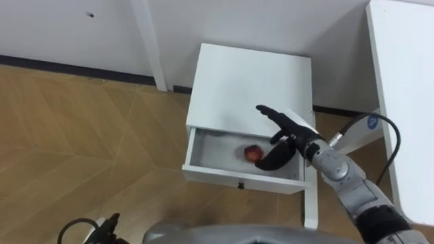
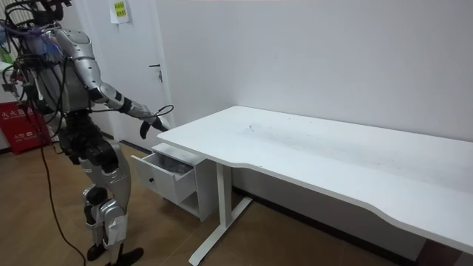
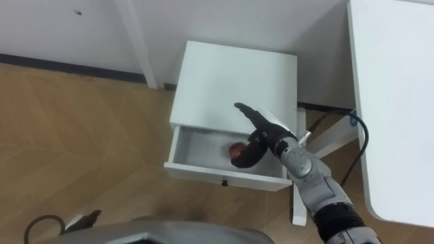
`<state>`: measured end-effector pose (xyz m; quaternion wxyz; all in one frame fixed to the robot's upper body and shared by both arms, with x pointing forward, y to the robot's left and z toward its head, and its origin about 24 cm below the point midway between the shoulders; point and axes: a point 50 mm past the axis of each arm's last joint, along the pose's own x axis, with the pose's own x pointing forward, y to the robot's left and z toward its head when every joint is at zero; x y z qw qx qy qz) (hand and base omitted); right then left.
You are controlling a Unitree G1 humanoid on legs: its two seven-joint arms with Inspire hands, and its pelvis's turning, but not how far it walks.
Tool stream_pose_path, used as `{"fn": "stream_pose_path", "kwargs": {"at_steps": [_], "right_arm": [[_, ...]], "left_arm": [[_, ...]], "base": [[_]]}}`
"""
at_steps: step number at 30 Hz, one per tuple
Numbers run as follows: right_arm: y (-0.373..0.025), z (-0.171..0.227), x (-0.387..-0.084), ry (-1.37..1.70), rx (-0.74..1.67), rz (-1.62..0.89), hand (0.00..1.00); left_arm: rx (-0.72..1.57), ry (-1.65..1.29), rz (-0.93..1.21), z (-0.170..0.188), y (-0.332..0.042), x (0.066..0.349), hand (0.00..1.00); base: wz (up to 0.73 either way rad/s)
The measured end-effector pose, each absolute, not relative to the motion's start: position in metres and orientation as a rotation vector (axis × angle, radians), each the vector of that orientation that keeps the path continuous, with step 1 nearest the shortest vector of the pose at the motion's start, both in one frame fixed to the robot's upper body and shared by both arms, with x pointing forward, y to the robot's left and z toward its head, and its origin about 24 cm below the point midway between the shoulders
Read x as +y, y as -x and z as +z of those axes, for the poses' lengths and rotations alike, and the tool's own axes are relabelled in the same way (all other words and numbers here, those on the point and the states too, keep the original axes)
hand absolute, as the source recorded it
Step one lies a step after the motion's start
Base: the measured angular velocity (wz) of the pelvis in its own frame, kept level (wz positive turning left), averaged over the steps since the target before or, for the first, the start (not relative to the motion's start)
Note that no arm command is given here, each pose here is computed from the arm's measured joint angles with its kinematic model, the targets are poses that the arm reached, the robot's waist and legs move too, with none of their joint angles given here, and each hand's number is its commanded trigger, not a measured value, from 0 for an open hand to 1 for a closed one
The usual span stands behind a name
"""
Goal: Put apple and close drawer
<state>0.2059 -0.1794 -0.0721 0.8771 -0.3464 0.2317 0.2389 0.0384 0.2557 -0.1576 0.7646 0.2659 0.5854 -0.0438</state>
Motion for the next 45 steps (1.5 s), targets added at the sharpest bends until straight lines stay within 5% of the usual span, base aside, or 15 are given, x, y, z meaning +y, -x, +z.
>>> {"fn": "stream_pose_path", "kwargs": {"at_steps": [14, 28, 45], "right_arm": [[-0.184, -0.090, -0.191, 0.684, 0.581, 0.449, 0.00], [-0.059, -0.141, -0.294, 0.618, 1.136, -0.184, 0.00], [-0.052, -0.150, -0.281, 0.483, 1.211, -0.271, 0.00]], "left_arm": [[1.275, -0.575, -0.075, -0.160, -0.035, 0.251, 0.00], [1.323, -0.513, 0.042, -0.162, -0.025, 0.252, 0.00], [1.351, -0.549, 0.183, -0.157, -0.023, 0.271, 0.00]], "base": [[0.00], [0.04], [-0.11]]}}
